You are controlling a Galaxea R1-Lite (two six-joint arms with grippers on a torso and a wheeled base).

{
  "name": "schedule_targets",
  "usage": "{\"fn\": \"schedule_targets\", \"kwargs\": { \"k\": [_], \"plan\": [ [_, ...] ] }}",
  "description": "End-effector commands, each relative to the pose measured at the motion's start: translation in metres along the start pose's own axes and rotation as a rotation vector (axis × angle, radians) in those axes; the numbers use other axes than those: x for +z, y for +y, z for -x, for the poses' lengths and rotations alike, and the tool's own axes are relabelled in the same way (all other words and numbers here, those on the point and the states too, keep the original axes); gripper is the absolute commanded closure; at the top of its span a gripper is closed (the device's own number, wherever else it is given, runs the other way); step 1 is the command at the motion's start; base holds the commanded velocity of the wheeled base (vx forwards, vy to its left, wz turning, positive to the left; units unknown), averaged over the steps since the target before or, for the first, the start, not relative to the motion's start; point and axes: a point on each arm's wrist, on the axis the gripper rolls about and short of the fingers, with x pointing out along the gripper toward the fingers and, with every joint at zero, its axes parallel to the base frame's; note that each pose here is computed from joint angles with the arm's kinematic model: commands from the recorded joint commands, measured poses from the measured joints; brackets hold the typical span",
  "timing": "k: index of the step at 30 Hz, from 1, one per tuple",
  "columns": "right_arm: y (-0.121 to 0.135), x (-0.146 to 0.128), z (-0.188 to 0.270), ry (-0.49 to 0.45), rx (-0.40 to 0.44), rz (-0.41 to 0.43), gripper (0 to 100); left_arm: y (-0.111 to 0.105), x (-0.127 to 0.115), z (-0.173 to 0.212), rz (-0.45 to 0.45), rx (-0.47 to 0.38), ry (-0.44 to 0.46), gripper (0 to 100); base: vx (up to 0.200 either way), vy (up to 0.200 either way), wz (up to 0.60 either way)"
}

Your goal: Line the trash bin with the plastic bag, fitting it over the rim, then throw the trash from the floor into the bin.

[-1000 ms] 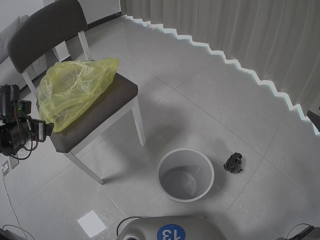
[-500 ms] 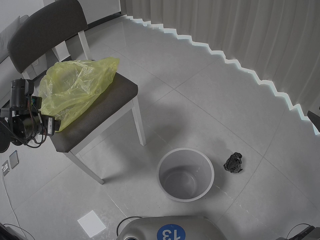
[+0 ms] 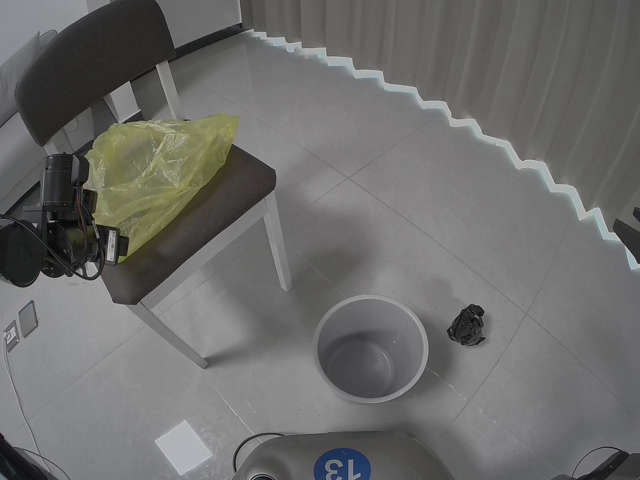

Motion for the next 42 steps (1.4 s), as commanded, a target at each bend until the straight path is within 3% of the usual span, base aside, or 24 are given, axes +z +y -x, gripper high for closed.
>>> {"fn": "schedule_targets", "kwargs": {
  "k": [1,22,23,36,39,42],
  "plan": [
    [0.014,-0.002,0.000,0.009,0.137,-0.043,0,0.005,-0.002,-0.013,-0.004,0.026,0.029,0,0.000,0.000,0.00],
    [0.014,-0.003,0.002,0.007,0.117,-0.043,0,0.012,-0.002,-0.021,-0.022,0.052,0.042,0,0.000,0.000,0.00],
    [0.014,-0.004,0.001,0.009,0.117,-0.043,0,0.012,-0.003,-0.021,-0.023,0.056,0.045,100,0.000,0.000,0.00],
    [0.014,-0.004,0.003,0.012,0.121,-0.044,0,0.016,-0.002,-0.017,-0.017,0.093,0.042,100,0.000,0.000,0.00],
    [0.015,-0.003,0.003,0.008,0.119,-0.046,0,0.017,0.002,-0.009,-0.010,0.084,0.015,100,0.000,0.000,0.00],
    [0.015,-0.002,0.005,-0.005,0.114,-0.044,0,0.020,0.017,0.019,0.022,0.053,-0.111,100,0.000,0.000,0.00]
  ]
}}
